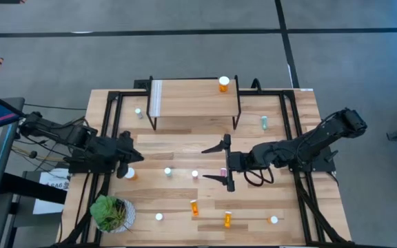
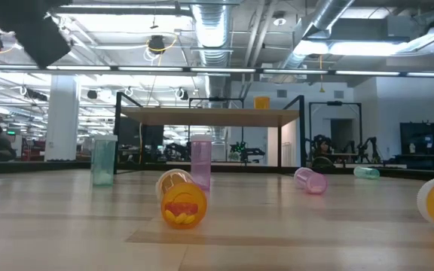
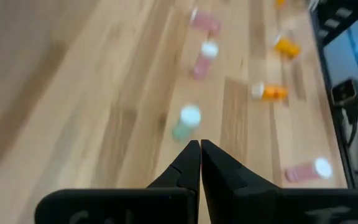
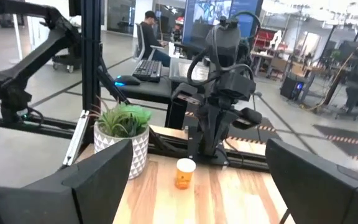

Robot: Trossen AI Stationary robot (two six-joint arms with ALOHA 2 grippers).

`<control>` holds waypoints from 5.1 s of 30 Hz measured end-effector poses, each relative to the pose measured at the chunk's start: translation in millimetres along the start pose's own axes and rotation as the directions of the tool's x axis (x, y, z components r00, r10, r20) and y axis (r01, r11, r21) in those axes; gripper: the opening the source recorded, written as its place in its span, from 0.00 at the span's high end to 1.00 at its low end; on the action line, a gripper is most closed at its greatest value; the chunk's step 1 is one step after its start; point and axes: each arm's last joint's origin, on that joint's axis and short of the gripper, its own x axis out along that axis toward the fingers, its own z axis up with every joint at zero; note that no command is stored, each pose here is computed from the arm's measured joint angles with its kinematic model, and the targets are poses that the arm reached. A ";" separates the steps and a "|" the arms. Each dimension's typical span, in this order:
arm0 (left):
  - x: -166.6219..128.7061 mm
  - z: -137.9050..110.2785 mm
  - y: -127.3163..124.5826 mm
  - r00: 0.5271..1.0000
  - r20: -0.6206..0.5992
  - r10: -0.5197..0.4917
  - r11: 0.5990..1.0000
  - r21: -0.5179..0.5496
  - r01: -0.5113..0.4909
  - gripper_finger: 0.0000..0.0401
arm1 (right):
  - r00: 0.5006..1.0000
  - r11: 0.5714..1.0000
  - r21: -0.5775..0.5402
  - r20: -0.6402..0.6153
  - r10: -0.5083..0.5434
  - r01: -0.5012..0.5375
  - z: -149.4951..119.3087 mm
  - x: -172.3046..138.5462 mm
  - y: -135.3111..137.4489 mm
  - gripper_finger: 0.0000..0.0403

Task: Pick and place medicine bottles onto shelf by color
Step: Put the large orange pill bottle on the shelf aligned with the other large orange pill bottle

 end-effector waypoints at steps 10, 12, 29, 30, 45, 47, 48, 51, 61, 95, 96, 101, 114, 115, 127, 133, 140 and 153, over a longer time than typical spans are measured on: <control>-2.7 -23.0 9.9 0.953 -0.301 0.036 0.985 -0.153 -0.086 1.00 | 1.000 0.987 0.163 0.010 -0.001 0.000 1.0 0.0 -0.1 0.03; -3.9 -26.3 12.3 0.941 -0.333 0.064 0.979 -0.161 -0.124 1.00 | 1.000 0.987 0.163 0.007 -0.001 0.000 0.7 0.0 -0.1 0.03; 24.3 -28.5 5.1 0.834 -0.537 0.126 0.983 -0.049 -0.180 0.76 | 1.000 0.987 0.158 0.003 -0.002 0.002 0.1 0.2 -0.6 0.03; 27.7 -28.9 4.1 0.818 -0.561 0.123 0.985 -0.029 -0.168 0.73 | 1.000 0.988 0.158 0.002 -0.002 0.002 0.1 0.2 -0.6 0.03; 58.1 -37.9 -8.4 0.689 -0.701 0.183 0.983 0.135 -0.124 0.45 | 1.000 0.989 0.148 -0.028 0.001 0.003 -3.0 0.3 -0.2 0.03; 58.9 -38.5 -9.5 0.699 -0.687 0.197 0.980 0.149 -0.129 0.43 | 1.000 0.989 0.147 -0.031 0.002 0.003 -3.3 0.3 -0.1 0.03; 59.0 -38.4 -10.1 0.709 -0.675 0.207 0.978 0.158 -0.136 0.42 | 1.000 0.989 0.147 -0.031 0.002 0.003 -3.3 0.3 -0.1 0.03; 58.9 -39.1 -12.0 0.717 -0.662 0.220 0.975 0.170 -0.141 0.40 | 1.000 0.989 0.147 -0.031 0.002 0.003 -3.3 0.3 -0.1 0.03; 59.1 -39.0 -12.5 0.726 -0.646 0.236 0.971 0.186 -0.150 0.40 | 1.000 0.990 0.141 -0.031 0.002 0.003 -3.3 0.3 -0.1 0.03; 84.4 -2.7 7.2 0.744 -0.567 0.353 0.936 0.212 -0.283 0.20 | 0.999 0.990 0.137 -0.036 -0.009 0.013 -4.0 1.2 -3.5 0.03; 86.7 -3.2 7.7 0.736 -0.574 0.359 0.933 0.216 -0.287 0.19 | 0.999 0.990 0.138 -0.036 -0.009 0.014 -4.1 1.2 -3.4 0.03; 96.4 -5.1 11.3 0.696 -0.604 0.389 0.921 0.237 -0.309 0.19 | 0.999 0.990 0.137 -0.037 -0.008 0.013 -4.2 1.2 -3.4 0.03; 107.9 -4.4 18.3 0.715 -0.637 0.286 0.958 0.175 -0.227 0.36 | 0.999 0.991 0.136 -0.049 -0.007 0.014 -5.4 1.2 -3.3 0.03; 108.0 -4.2 18.8 0.716 -0.639 0.281 0.959 0.171 -0.224 0.39 | 0.999 0.991 0.136 -0.049 -0.007 0.014 -5.4 1.2 -3.3 0.03; 106.2 -0.1 20.8 0.712 -0.648 0.271 0.963 0.167 -0.214 0.55 | 0.999 0.991 0.136 -0.049 -0.007 0.014 -5.4 1.2 -3.3 0.03; 93.7 29.1 9.6 0.737 -0.615 0.282 0.959 0.195 -0.205 0.45 | 0.998 0.991 0.134 -0.055 -0.006 0.014 -6.9 2.1 -2.8 0.03; 70.0 79.1 -10.8 0.829 -0.504 0.242 0.961 0.241 -0.134 0.52 | 0.998 0.969 0.245 -0.065 -0.005 0.021 -8.0 2.1 -2.6 0.03; 30.7 135.4 -33.2 0.935 -0.306 0.179 0.945 0.317 -0.077 0.49 | 0.994 0.935 0.338 -0.069 -0.086 0.105 -10.6 8.2 -27.7 0.03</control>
